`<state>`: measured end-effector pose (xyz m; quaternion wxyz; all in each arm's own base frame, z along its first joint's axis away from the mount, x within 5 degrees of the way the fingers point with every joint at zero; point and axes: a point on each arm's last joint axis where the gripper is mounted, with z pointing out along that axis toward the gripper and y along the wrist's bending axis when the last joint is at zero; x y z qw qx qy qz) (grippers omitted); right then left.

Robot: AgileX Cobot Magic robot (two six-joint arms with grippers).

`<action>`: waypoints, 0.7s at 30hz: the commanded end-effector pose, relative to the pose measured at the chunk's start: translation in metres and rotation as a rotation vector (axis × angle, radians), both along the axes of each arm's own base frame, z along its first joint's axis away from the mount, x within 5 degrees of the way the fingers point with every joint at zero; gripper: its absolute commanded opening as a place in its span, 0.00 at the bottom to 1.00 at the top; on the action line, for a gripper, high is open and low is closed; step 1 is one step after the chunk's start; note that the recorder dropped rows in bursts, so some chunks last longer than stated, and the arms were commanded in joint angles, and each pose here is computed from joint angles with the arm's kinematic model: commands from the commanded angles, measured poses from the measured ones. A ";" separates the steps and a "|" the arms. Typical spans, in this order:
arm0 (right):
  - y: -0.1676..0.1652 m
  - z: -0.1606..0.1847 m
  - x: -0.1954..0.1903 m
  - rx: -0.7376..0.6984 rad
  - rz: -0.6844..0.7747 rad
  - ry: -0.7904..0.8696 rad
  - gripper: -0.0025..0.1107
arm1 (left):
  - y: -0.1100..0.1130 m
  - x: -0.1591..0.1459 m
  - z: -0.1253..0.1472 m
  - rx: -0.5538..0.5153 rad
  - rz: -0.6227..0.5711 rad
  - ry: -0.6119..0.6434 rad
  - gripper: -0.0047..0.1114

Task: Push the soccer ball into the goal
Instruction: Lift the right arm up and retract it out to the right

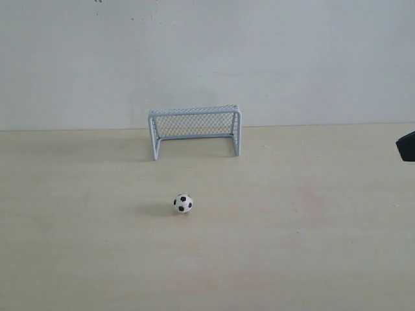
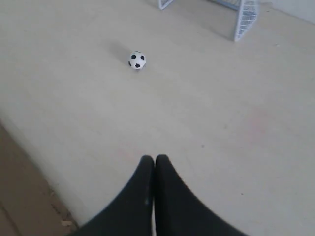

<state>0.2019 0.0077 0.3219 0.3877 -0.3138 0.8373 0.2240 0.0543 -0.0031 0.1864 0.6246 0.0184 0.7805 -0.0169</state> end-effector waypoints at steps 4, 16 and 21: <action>0.003 0.000 -0.005 0.015 0.038 0.016 0.02 | 0.000 0.000 -0.001 -0.012 0.002 -0.002 0.08; 0.006 0.020 -0.015 0.079 -0.103 -0.055 0.02 | 0.000 0.000 -0.001 -0.012 0.002 -0.002 0.08; 0.006 0.037 -0.038 0.126 -0.326 -0.296 0.02 | 0.000 0.000 -0.001 -0.012 0.002 -0.002 0.08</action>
